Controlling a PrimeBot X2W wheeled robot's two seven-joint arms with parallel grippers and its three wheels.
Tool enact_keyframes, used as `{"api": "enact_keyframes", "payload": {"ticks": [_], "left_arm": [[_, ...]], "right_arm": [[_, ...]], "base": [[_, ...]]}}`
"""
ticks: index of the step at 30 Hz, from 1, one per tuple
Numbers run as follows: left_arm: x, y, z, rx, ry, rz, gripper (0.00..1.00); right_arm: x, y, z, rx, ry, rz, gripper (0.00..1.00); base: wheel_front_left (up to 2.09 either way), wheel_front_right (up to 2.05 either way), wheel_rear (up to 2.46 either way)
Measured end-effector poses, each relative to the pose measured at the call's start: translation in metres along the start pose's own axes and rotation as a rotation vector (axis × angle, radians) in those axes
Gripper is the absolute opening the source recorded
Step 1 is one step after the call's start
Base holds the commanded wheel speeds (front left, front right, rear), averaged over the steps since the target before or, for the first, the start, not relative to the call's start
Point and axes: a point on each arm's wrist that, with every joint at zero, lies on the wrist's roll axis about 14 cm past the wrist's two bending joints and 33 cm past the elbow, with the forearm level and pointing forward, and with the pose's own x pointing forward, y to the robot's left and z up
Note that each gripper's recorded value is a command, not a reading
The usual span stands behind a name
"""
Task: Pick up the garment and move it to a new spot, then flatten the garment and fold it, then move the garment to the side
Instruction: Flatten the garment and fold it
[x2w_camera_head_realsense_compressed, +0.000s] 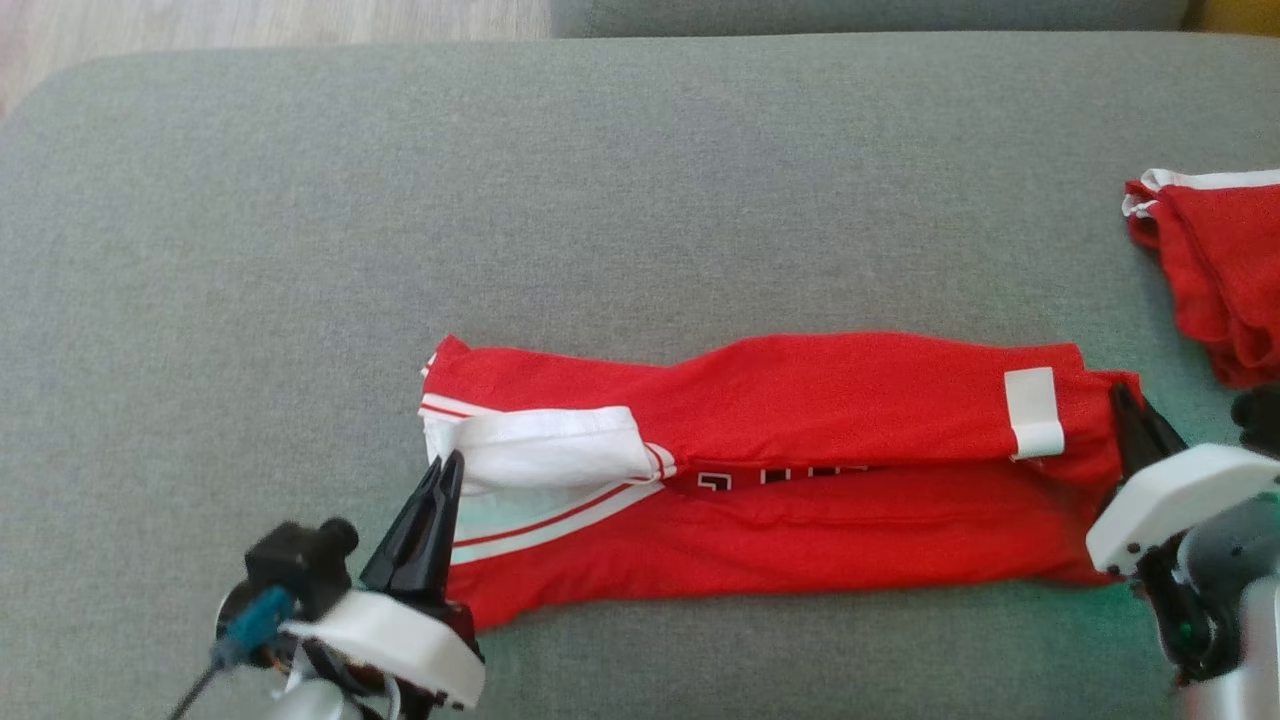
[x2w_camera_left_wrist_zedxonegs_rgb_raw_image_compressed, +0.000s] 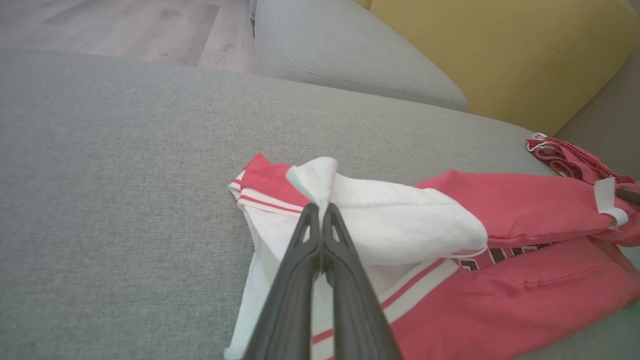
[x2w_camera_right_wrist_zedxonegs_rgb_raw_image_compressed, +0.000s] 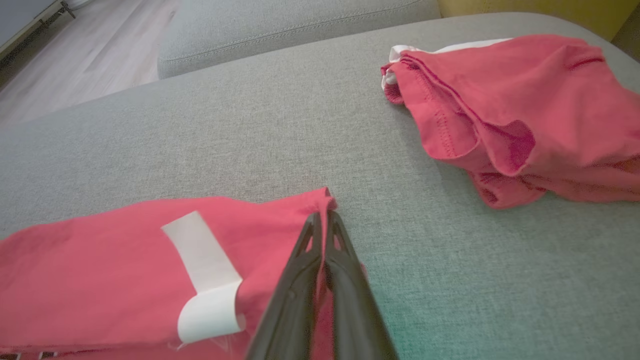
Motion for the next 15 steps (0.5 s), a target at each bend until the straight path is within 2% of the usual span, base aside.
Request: {"api": "enact_keyframes", "payload": {"ticks": [1,2,3,10,15], "left_arm": [[-0.001,-0.001,0.000,0.004,-0.016,-0.006,0.48],[-0.001,-0.001,0.001,0.008,-0.037,-0.006,1.00],[-0.002,-0.002,0.002,0.010,-0.055,-0.010,1.00],[-0.027,0.017,-0.015,-0.036,-0.083,0.098,1.00],[-0.038,0.035,-0.003,-0.035,-0.141,0.190,1.00]], "right_arm": [[-0.001,-0.001,0.000,-0.001,-0.006,-0.005,0.40],[-0.003,-0.002,0.001,0.002,-0.019,-0.010,0.96],[-0.004,-0.003,0.003,0.005,-0.031,-0.014,1.00],[-0.024,-0.021,-0.011,0.036,-0.041,-0.068,1.00],[-0.032,-0.026,-0.016,0.057,-0.048,-0.078,1.00]], "base": [[0.00,0.00,0.00],[0.00,0.00,0.00],[0.00,0.00,0.00],[0.00,0.00,0.00],[0.00,0.00,0.00]]}}
